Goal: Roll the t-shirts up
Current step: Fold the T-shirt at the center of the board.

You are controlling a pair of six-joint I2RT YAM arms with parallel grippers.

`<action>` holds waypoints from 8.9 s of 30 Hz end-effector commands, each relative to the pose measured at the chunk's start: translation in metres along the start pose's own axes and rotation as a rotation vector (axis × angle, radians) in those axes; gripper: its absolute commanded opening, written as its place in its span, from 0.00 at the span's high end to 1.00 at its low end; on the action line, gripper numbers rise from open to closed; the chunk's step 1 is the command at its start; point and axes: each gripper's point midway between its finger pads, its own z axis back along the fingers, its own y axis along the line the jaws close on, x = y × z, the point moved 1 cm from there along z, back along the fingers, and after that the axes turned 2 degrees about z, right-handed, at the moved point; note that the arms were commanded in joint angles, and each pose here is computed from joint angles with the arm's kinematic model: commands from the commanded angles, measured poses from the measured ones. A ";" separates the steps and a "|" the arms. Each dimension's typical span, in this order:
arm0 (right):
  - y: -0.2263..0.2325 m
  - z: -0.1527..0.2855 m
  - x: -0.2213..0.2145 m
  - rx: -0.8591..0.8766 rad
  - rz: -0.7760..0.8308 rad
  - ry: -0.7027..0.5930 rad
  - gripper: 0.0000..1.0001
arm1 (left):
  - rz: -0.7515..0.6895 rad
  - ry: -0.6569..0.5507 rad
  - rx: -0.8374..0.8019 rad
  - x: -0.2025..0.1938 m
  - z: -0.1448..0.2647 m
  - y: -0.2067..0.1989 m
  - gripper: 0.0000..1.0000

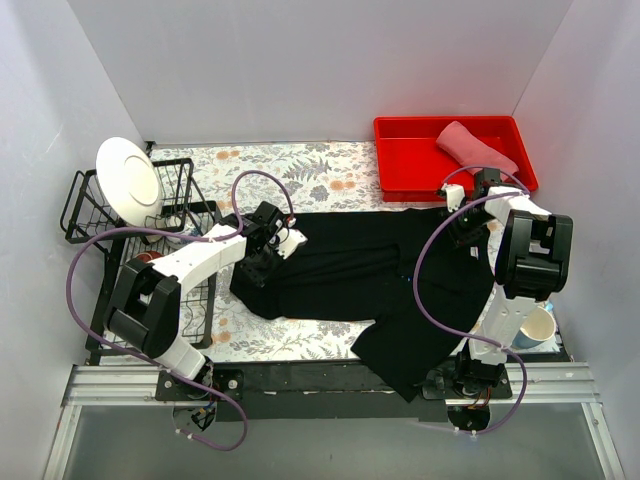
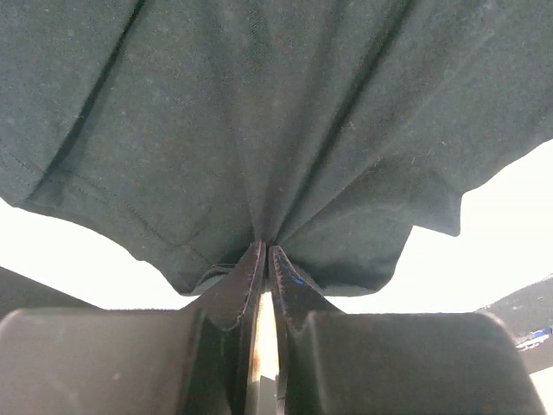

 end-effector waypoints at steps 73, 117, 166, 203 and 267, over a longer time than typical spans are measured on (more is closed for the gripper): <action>0.097 0.101 -0.003 0.133 0.713 -0.258 0.58 | 0.130 -0.100 -0.037 0.062 0.016 0.082 0.54; 0.142 0.110 0.005 0.147 0.956 -0.355 0.53 | 0.328 -0.318 -0.023 0.178 0.003 0.123 0.53; -0.028 0.194 0.083 -0.257 -0.142 -0.625 0.52 | -0.487 -0.593 -0.655 0.076 0.004 -0.420 0.52; -0.033 0.201 0.073 -0.258 -0.165 -0.577 0.52 | -0.576 -0.429 -0.736 0.073 -0.006 -0.374 0.96; 0.250 0.044 -0.078 0.486 0.869 -0.361 0.50 | -0.038 -0.185 -1.319 0.182 -0.001 -0.273 0.91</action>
